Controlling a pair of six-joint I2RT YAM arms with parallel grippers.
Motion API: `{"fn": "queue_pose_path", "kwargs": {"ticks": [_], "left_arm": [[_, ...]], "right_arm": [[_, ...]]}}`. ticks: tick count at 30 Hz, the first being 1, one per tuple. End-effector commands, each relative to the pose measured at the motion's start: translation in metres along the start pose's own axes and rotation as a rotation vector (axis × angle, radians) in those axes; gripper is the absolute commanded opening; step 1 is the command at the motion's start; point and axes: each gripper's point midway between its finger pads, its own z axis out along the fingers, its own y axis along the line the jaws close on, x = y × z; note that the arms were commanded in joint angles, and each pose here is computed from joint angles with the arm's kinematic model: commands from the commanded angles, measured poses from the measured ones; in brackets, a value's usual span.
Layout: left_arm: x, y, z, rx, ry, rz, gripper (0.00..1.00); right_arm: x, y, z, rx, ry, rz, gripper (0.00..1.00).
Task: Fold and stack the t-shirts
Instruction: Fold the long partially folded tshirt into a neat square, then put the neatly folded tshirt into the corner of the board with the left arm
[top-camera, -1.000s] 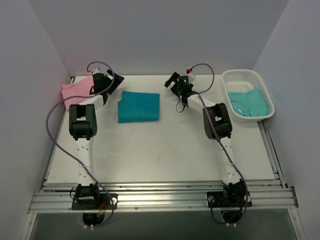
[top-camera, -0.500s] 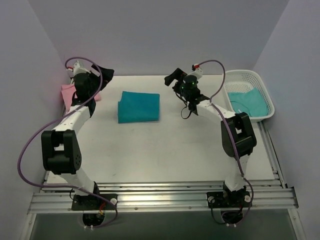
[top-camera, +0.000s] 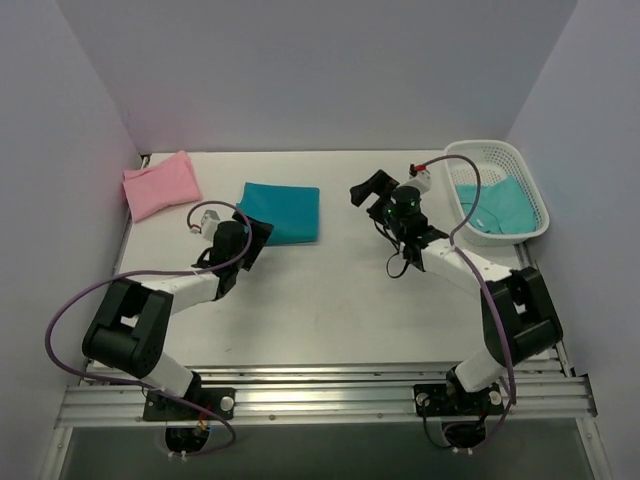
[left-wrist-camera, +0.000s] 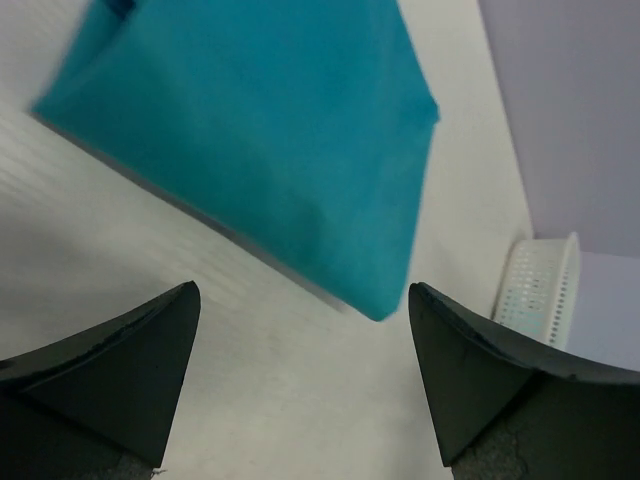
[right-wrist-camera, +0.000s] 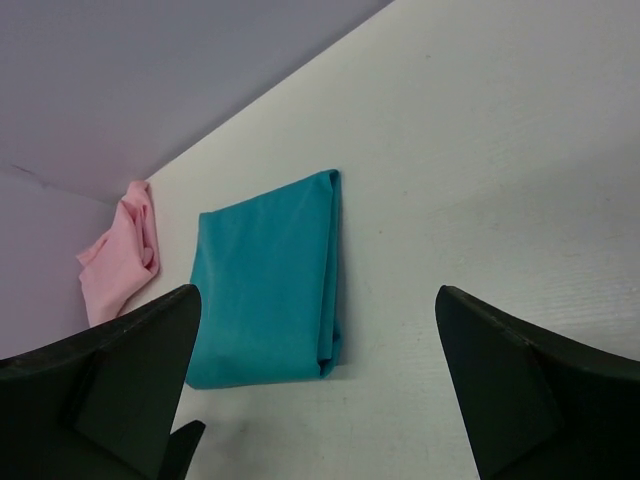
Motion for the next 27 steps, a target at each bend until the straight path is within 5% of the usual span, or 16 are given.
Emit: {"fn": "queue_pose_path", "kwargs": {"ticks": [1,12,27], "left_arm": [[-0.028,-0.065,-0.010,0.148,-0.179,-0.170,0.94],[-0.018,-0.043,0.004,0.078,-0.242,-0.233,0.94],[0.005,-0.017,0.035,-0.003,-0.185,-0.326,0.94]], "right_arm": [[-0.039,0.019,-0.029,-0.045,-0.118,0.027,0.99],[-0.061,0.009,-0.065,0.001,-0.187,0.000,1.00],[-0.044,-0.007,-0.052,0.042,-0.152,-0.009,1.00]]}}
